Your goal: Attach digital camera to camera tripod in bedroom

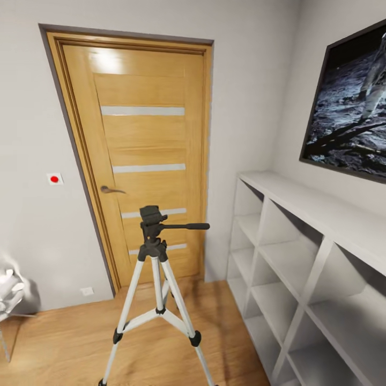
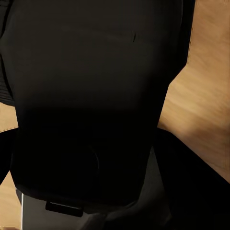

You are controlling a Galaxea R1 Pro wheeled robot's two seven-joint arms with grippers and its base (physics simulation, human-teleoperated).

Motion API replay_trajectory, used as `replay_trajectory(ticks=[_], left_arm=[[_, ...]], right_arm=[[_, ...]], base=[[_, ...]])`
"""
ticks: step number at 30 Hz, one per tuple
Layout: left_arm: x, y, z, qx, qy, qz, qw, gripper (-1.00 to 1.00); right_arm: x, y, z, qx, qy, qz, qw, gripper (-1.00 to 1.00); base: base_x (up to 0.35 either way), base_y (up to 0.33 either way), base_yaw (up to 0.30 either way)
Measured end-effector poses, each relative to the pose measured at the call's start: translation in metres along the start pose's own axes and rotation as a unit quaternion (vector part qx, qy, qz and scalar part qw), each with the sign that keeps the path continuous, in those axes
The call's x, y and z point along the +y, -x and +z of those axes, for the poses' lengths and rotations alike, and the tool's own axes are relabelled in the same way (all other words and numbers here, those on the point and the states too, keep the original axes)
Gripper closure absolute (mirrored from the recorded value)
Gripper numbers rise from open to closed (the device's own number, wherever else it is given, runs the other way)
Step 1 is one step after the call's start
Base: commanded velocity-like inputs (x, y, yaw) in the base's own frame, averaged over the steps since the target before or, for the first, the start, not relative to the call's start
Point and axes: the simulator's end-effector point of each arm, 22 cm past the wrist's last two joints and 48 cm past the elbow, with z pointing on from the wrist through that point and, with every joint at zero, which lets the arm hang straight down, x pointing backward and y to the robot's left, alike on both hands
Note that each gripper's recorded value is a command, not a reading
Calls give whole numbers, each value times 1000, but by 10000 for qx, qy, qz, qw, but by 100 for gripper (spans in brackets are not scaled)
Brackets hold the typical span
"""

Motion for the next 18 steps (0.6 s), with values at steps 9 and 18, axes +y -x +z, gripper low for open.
replay_trajectory(ticks=[9, 18], left_arm=[[-1, -1, 0, 7, -9, 2, 10000, 100], [-4, -4, 0, 38, -27, 16, 10000, 100]], right_arm=[[-1, 0, 0, 2, -5, 0, 10000, -100], [-1, 0, 0, 0, -7, 1, 10000, -100]], base=[[2, -2, 300], [0, 0, 300]])
